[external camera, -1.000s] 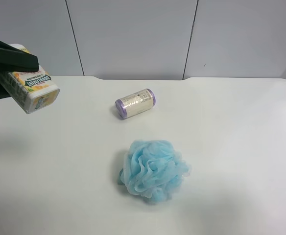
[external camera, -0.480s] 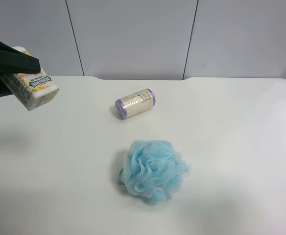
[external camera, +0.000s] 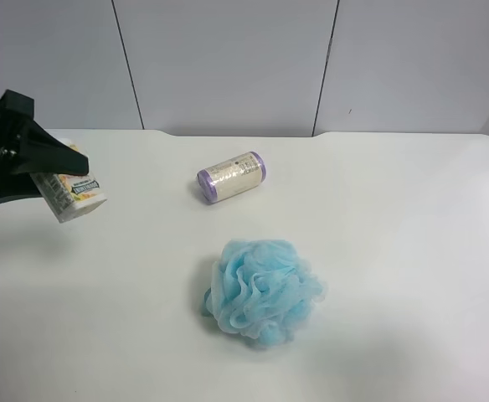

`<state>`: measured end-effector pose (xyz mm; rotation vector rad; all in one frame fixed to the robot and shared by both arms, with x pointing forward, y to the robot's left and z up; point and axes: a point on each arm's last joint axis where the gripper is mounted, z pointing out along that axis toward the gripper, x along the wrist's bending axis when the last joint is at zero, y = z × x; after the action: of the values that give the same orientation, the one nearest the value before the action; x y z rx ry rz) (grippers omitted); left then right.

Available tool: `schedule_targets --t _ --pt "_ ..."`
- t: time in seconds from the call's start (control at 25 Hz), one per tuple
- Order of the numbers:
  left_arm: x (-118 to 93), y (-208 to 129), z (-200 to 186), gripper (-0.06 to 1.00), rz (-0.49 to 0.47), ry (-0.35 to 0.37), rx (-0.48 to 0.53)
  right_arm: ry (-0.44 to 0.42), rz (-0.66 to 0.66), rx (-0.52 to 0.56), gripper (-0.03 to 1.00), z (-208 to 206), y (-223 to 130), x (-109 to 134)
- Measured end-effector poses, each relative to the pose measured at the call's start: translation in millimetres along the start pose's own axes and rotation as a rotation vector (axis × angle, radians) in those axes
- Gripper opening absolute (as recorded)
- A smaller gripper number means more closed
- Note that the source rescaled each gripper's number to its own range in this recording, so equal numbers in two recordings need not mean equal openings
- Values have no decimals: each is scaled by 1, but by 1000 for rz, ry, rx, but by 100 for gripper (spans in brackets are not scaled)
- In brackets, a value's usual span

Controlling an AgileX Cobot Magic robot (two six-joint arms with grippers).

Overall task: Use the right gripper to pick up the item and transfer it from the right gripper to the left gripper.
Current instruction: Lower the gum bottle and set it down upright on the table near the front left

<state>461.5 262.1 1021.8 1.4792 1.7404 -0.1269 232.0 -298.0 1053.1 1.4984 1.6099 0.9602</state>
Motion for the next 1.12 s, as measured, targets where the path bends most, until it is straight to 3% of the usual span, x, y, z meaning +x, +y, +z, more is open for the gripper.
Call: schedule_targets --t 0.36,0.6,0.8,1.12 --pt "24 37 30 0 63 152 97 0 0 0 100 0 0 0" --pt "43 62 48 0 55 276 141 0 0 0 100 0 0 0" --pt "49 73 65 0 63 312 168 0 0 0 100 0 0 0" --pt "38 81 116 0 168 346 222 0 0 0 100 0 0 0"
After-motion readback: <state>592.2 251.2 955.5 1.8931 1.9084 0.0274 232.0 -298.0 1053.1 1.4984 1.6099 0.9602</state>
